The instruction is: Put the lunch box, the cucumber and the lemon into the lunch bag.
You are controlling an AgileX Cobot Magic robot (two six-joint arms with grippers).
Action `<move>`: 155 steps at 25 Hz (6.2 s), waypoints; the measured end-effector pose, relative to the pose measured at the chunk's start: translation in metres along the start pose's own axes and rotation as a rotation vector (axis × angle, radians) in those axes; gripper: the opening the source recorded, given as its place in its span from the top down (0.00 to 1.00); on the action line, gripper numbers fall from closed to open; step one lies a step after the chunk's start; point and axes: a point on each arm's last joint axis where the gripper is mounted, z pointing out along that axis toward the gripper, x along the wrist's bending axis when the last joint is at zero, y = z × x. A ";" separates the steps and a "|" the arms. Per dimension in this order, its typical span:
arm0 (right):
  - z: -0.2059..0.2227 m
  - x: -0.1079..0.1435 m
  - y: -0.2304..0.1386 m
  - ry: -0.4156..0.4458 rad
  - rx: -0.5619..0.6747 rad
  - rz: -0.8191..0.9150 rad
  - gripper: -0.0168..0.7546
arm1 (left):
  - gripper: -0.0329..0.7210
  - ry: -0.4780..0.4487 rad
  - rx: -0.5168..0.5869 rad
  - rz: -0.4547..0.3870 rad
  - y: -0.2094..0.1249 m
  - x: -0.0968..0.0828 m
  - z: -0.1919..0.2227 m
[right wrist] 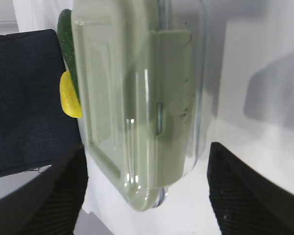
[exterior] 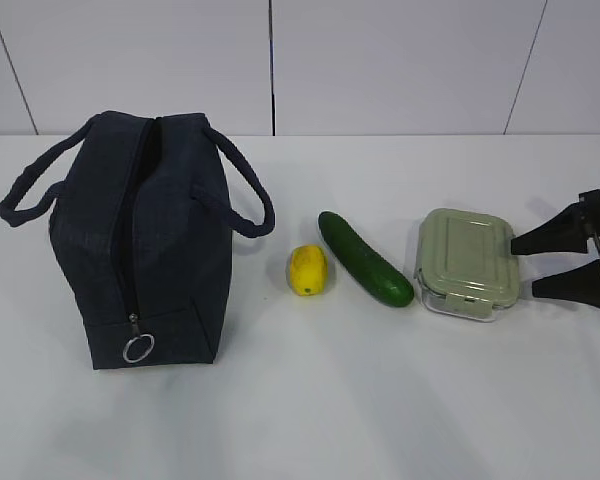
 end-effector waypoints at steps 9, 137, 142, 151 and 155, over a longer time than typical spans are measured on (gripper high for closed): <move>0.001 -0.002 0.015 0.024 -0.046 -0.053 0.22 | 0.65 0.000 0.000 0.000 0.000 0.000 0.000; 0.041 -0.014 0.017 0.088 -0.035 -0.029 0.44 | 0.65 0.000 0.000 0.000 0.000 0.000 0.000; 0.041 -0.014 0.017 0.088 -0.035 -0.029 0.44 | 0.65 0.000 0.000 0.000 0.000 0.000 0.000; 0.041 -0.014 0.017 0.088 -0.035 -0.029 0.45 | 0.65 0.000 0.000 0.000 0.000 0.000 0.000; 0.041 -0.014 0.017 0.088 -0.035 -0.029 0.46 | 0.65 0.000 0.000 0.000 0.000 0.000 0.000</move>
